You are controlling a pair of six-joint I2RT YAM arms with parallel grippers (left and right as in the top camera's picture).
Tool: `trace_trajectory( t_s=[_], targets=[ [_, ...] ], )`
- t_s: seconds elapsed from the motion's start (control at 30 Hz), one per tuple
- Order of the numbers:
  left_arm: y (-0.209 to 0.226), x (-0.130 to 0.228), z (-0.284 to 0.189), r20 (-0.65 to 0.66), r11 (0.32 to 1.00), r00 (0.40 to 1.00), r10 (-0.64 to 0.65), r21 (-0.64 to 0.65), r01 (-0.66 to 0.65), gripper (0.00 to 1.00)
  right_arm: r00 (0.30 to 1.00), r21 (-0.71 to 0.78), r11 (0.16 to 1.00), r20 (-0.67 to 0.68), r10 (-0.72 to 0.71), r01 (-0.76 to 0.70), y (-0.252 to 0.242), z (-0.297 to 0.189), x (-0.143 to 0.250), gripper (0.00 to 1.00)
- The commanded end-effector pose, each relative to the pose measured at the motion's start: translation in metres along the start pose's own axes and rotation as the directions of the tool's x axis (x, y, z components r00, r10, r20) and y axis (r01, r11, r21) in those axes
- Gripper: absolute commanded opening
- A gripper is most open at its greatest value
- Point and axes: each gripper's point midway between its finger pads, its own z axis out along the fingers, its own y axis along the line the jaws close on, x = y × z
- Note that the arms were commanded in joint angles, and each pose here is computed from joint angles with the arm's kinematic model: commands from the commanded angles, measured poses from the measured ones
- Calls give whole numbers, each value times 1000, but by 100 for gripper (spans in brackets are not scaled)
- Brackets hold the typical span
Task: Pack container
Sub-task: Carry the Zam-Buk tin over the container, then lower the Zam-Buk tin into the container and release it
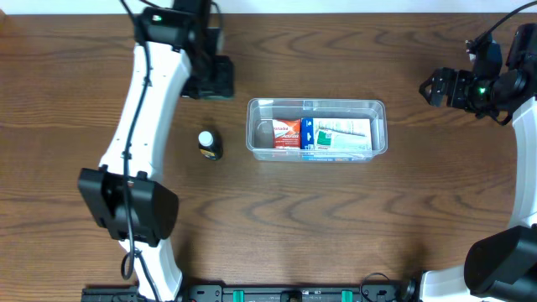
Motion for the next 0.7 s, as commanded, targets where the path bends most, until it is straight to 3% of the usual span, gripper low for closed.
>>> trace_trajectory(
  t_s=[0.0,0.13,0.23,0.67],
  targets=[
    [-44,14,9,-41,999,999,21,39,-20,58,1000,-1,1000,22,1,-1,2,-7,-4,99],
    [-90,31,19,-54,991,990,127,56,-124,58,1000,-2,1000,22,1,-1,2,-7,-4,99],
    [-108,38,27,-40,992,991,128,20,-127,58,1000,-1,1000,22,1,-1,2,-7,-4,99],
    [-124,51,79,-31,995,995,96,-8,-96,58,1000,-1,1000,22,1,-1,2,-7,-4,99]
  ],
)
